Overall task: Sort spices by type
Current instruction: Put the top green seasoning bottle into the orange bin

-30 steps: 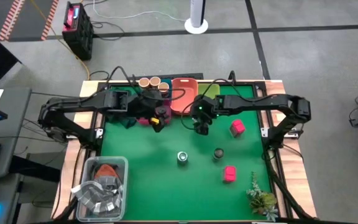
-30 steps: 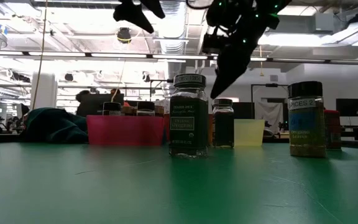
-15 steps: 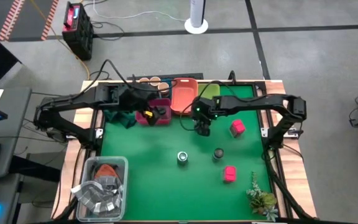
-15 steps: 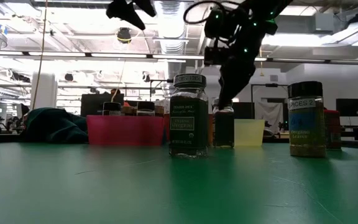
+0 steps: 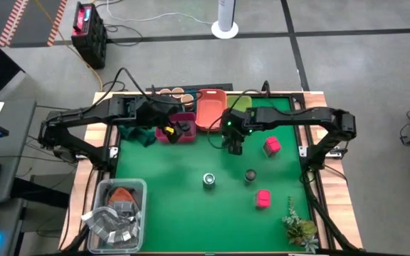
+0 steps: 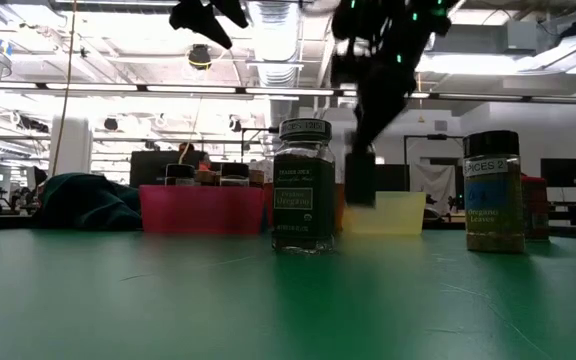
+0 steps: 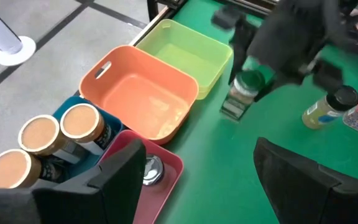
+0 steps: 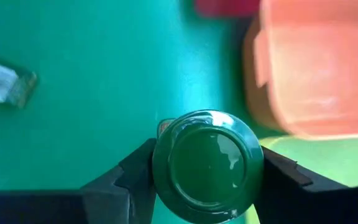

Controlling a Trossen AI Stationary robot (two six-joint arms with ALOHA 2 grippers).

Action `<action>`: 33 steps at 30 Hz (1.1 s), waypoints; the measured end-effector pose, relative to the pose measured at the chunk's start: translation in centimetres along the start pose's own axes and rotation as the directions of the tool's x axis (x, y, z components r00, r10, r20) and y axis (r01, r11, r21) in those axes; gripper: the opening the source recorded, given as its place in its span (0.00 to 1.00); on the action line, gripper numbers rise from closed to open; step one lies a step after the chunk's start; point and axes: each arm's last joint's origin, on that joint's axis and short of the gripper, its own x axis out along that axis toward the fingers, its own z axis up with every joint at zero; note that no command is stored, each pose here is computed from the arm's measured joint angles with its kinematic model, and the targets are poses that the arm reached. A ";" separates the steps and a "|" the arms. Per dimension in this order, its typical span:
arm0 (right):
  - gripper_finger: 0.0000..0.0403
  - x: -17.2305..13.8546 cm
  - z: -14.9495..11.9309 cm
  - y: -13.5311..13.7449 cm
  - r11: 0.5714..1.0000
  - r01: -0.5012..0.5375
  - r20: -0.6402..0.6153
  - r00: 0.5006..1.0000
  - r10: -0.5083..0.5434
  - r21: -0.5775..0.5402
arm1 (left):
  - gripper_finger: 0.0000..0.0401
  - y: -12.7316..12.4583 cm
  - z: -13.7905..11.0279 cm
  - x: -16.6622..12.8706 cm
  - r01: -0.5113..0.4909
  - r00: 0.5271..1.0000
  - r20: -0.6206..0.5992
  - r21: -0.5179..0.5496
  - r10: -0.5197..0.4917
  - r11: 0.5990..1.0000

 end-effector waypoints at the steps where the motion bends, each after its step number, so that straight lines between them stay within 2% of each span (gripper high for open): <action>1: 0.57 -0.7 0.3 -0.2 1.000 0.007 0.025 1.000 -0.007 -0.001 | 0.71 0.0 0.0 0.0 0.000 1.000 0.000 0.005 0.000 1.000; 8: 0.57 -4.5 2.4 -3.2 0.994 0.082 0.249 0.963 -0.097 0.070 | 0.71 0.1 0.1 0.0 -0.043 0.999 0.018 0.013 0.043 0.999; 11: 0.57 -4.7 3.0 -5.0 0.986 0.131 0.333 0.929 -0.159 0.104 | 0.71 0.1 0.4 0.0 -0.046 0.998 0.046 -0.006 0.046 0.999; 14: 0.57 -3.9 3.4 -6.7 0.978 0.169 0.367 0.908 -0.202 0.119 | 0.71 -0.1 0.5 0.3 -0.038 0.996 0.077 -0.019 0.039 0.999; 18: 0.57 -1.8 3.5 -8.7 0.971 0.205 0.362 0.902 -0.237 0.124 | 0.71 -0.2 -0.2 1.3 -0.036 0.996 0.079 -0.020 0.038 0.999; 22: 0.57 0.4 4.1 -11.2 0.961 0.221 0.330 0.906 -0.266 0.169 | 0.71 -0.5 -1.8 3.2 -0.018 0.998 0.054 -0.036 0.020 0.999; 27: 0.58 3.1 5.2 -14.4 0.946 0.215 0.219 0.938 -0.269 0.242 | 0.71 -0.8 -4.2 5.1 0.045 0.999 -0.004 -0.099 -0.046 0.994; 33: 0.58 5.3 6.2 -16.0 0.943 0.192 0.079 0.972 -0.221 0.273 | 0.71 -0.8 -4.7 3.8 0.065 0.998 0.011 -0.128 -0.064 0.990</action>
